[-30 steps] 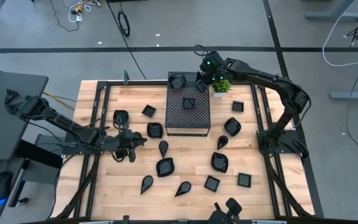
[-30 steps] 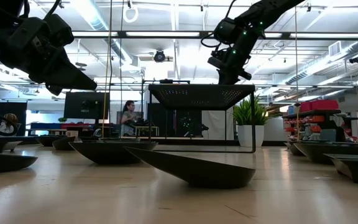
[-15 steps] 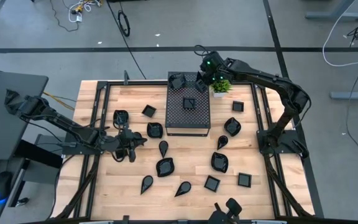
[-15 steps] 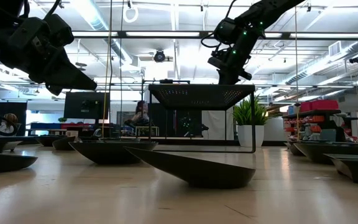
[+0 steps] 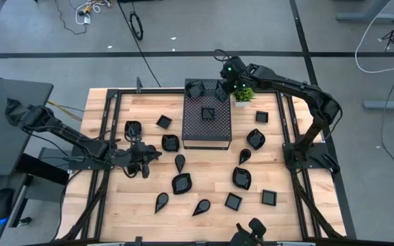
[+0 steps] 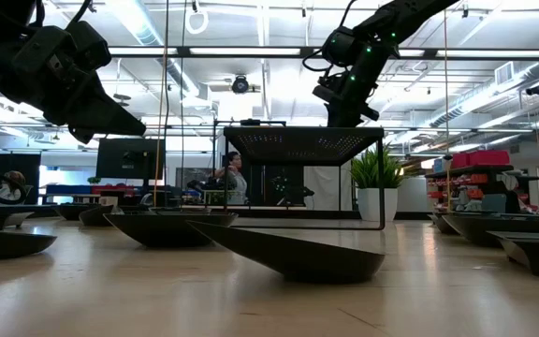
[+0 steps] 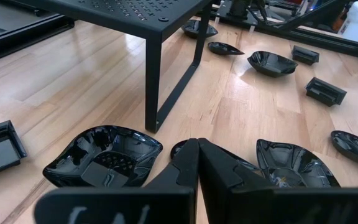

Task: Pick & Place Mini shaped plates
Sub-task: Stack the black leaf-shaped plate on top of the black leaf-shaped plates on the shelf

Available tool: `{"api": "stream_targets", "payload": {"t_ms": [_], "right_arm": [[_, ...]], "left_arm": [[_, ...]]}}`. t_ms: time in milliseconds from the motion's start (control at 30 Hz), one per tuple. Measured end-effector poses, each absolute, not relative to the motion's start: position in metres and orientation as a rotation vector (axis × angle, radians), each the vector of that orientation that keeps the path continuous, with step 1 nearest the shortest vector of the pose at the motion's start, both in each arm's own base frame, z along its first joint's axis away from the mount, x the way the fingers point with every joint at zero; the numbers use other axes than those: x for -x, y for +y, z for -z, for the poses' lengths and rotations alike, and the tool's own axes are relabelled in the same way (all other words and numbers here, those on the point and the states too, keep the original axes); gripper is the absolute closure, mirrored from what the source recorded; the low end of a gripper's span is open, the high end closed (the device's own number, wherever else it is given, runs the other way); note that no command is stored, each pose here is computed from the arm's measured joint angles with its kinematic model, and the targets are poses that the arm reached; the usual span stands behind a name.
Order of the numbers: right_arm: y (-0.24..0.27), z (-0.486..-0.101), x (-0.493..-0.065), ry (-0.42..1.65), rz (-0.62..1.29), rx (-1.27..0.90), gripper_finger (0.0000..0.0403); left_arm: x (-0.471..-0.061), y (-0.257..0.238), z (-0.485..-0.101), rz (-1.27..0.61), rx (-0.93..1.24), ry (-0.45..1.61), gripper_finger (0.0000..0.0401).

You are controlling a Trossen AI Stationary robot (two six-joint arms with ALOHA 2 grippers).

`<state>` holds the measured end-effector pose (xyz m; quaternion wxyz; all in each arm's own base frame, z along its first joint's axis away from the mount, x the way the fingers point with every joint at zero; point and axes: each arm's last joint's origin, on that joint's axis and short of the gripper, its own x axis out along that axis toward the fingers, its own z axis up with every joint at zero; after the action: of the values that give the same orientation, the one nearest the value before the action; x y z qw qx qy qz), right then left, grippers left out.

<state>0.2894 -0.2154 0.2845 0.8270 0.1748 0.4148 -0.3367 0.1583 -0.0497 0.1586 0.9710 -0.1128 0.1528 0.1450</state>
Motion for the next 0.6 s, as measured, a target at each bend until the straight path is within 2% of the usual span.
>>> {"api": "stream_targets", "payload": {"t_ms": [300,600], "right_arm": [[-0.193,-0.297,-0.299,0.83,0.628,-0.352,0.0336],[-0.099,-0.301,-0.34,0.849,0.532,-0.11,0.0399]], "left_arm": [[-0.158,-0.05,-0.159,-0.293,0.228,0.309,0.0385],[-0.158,-0.05,-0.158,-0.293,0.227,0.31,0.0385]]}}
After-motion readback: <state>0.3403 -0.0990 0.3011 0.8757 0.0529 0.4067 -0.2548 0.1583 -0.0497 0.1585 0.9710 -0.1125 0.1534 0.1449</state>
